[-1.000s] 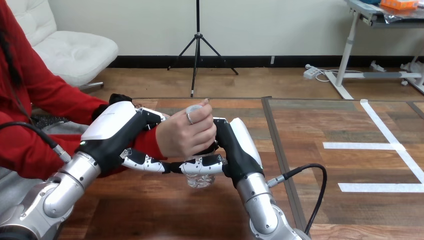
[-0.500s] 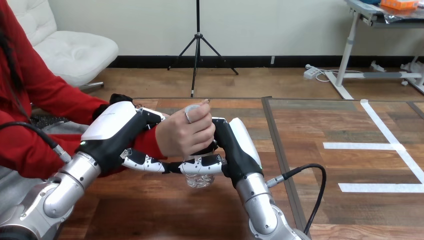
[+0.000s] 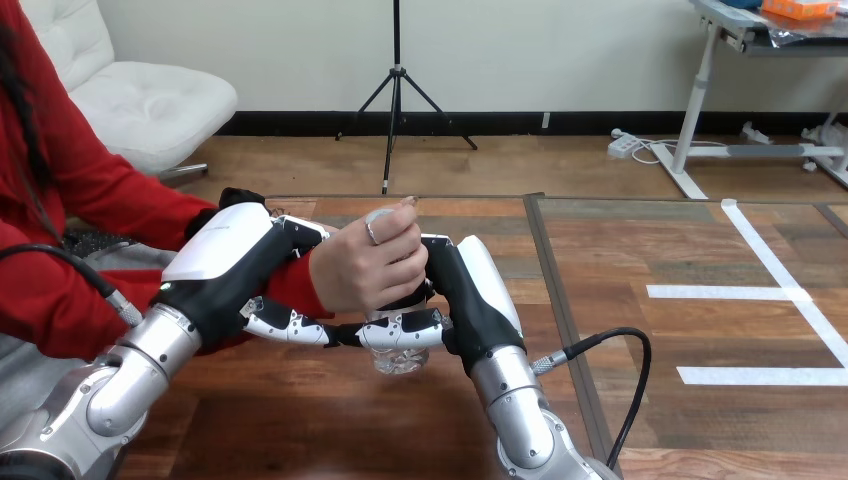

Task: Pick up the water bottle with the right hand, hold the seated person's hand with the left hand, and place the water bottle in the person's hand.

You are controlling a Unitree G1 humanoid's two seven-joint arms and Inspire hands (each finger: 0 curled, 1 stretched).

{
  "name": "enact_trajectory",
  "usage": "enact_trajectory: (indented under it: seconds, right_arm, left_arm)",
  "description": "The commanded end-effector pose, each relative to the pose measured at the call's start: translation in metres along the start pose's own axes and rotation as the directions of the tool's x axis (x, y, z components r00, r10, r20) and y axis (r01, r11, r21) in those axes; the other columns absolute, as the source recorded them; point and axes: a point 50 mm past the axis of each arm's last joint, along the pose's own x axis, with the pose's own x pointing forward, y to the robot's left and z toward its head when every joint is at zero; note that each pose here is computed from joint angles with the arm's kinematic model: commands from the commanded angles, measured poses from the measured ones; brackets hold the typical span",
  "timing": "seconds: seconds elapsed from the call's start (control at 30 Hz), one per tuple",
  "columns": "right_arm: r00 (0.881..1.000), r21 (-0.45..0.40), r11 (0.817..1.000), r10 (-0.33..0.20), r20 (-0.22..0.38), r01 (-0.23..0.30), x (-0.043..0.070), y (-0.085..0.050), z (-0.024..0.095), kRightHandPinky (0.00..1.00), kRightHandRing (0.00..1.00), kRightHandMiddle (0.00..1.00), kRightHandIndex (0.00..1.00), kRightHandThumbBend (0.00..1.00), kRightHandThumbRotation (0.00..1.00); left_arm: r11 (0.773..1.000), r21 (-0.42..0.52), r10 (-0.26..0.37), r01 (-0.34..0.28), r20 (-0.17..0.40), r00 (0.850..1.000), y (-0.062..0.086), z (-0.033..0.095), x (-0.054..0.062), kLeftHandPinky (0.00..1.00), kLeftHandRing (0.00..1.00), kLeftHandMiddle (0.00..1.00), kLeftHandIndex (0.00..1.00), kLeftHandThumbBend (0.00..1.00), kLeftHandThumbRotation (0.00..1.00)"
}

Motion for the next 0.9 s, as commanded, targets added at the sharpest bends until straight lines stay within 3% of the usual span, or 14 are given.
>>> enact_trajectory:
  seconds: [0.0,0.43,0.73,0.87]
  right_arm:
    - [0.991,0.013,0.997,-0.081,0.102,0.080,0.016,-0.020,0.022,0.37,0.44,0.53,0.51,0.92,0.00]
    - [0.994,-0.033,0.995,-0.090,0.061,0.092,0.017,-0.022,0.018,0.46,0.54,0.59,0.58,0.96,0.04]
    - [0.997,-0.066,0.995,-0.067,0.032,0.069,0.015,-0.024,0.013,0.58,0.65,0.68,0.68,0.97,0.15]
    - [0.998,-0.070,0.995,-0.065,0.016,0.066,0.014,-0.026,0.010,0.64,0.70,0.72,0.74,0.99,0.24]
  left_arm:
    - [1.000,0.002,0.024,-0.024,0.068,0.997,0.005,0.011,0.012,0.32,0.37,0.43,0.44,0.78,0.04]
    - [1.000,-0.005,0.018,-0.018,0.063,0.998,0.005,0.011,0.012,0.33,0.38,0.43,0.44,0.78,0.06]
    - [1.000,-0.015,0.023,-0.023,0.061,0.998,0.005,0.011,0.012,0.37,0.43,0.49,0.49,0.81,0.11]
    - [1.000,0.008,0.026,-0.026,0.063,0.998,0.005,0.011,0.012,0.44,0.49,0.54,0.54,0.83,0.16]
